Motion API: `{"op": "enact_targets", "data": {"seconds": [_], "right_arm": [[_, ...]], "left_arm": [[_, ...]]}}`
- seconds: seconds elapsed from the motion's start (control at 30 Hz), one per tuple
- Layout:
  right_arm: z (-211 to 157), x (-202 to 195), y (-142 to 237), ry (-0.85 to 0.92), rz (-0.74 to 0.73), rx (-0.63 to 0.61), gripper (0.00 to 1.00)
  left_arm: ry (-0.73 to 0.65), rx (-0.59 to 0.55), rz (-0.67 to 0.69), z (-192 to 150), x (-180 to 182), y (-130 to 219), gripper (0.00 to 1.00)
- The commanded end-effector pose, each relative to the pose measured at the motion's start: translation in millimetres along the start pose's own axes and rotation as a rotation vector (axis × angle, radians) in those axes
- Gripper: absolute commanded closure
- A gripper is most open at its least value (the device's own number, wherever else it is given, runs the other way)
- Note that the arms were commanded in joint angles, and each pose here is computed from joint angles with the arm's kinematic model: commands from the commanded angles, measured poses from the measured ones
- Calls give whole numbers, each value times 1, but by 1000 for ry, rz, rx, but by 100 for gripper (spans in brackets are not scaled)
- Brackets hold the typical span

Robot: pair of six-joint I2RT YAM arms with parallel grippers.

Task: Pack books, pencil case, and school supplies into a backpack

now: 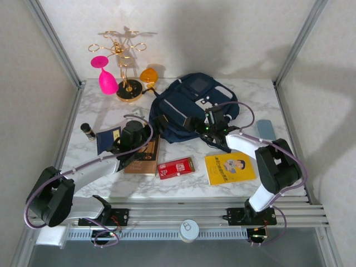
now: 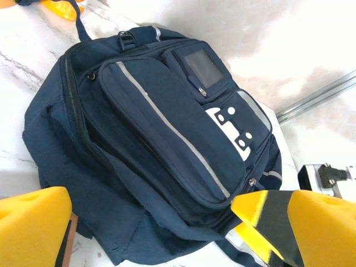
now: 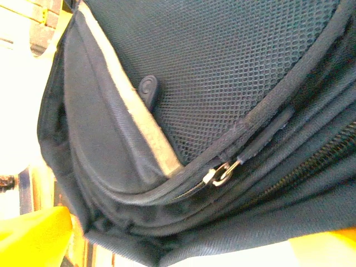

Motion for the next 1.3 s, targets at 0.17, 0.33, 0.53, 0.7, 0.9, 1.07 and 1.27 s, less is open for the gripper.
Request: {"op": "enact_targets", "data": {"seconds": [0.17, 0.33, 0.53, 0.7, 0.9, 1.07, 1.27], "right_arm": [[36, -59, 73, -89, -128, -128, 1], [51, -97, 64, -180, -144, -121, 1], [67, -96, 28, -202, -74, -91, 4], [72, -108, 1, -224, -81, -70, 14], [85, -98, -14, -208, 15, -88, 28], [90, -95, -12, -227, 54, -91, 60], [95, -81, 20, -199, 80, -151, 88]], "left_arm": [[16, 98, -43, -26, -29, -19, 1], [65, 173, -121, -68, -52, -38, 1], [89, 234, -157, -104, -68, -58, 1], [54, 254, -119, -117, -64, -77, 1], [2, 257, -83, -129, -56, -96, 1], [-48, 241, -81, -122, -64, -102, 1], [-88, 240, -37, -122, -56, -113, 1]]}}
Point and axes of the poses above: each hand's point on the last joint's axis, 136 mm out from that joint toward the fingers, its own y axis back along the fingers, its own x axis along the line the jaws close on, z = x × y, the point moved 3 cm from there along y, back along the fingers, and after that the axes turned 2 degrees about -y, right-handed, at the moved point
